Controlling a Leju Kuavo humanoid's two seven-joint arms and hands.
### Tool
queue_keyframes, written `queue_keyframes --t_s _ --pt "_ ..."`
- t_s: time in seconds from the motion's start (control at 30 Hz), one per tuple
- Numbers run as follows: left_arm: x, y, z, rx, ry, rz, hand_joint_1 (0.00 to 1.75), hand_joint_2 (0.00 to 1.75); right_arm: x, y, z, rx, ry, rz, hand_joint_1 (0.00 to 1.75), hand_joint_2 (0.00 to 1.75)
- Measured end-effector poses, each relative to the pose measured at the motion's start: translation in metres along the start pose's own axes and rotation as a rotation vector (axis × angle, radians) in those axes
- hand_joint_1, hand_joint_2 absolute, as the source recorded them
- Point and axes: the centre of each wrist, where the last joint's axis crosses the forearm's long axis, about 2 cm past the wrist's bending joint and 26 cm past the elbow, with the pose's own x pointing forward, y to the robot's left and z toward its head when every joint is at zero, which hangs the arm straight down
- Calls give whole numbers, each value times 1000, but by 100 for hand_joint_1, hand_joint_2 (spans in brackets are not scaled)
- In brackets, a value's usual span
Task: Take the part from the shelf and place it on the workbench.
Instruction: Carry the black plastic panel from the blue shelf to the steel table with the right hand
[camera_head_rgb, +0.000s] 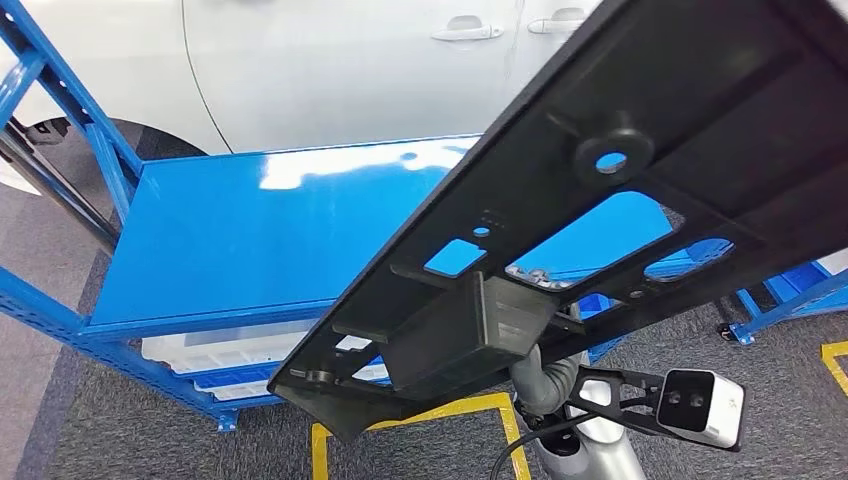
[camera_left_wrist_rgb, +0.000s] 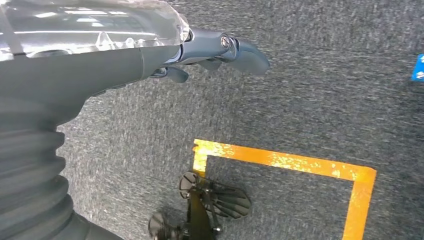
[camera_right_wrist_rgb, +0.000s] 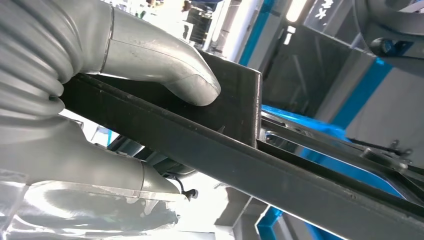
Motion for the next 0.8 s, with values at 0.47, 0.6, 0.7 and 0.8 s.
queue_keyframes --t_s 0.47,0.6,0.7,0.8 --pt "4 6 -2 8 -15 6 0 175 6 -5 4 9 -11 1 175 175" --pt "6 6 -2 10 -19 7 0 175 6 -6 4 6 -8 7 175 175" --pt "5 6 -2 9 -16 9 0 175 6 -6 6 -1 -4 7 175 175" --pt "5 6 -2 9 -17 12 0 175 6 -6 7 -11 1 9 175 175"
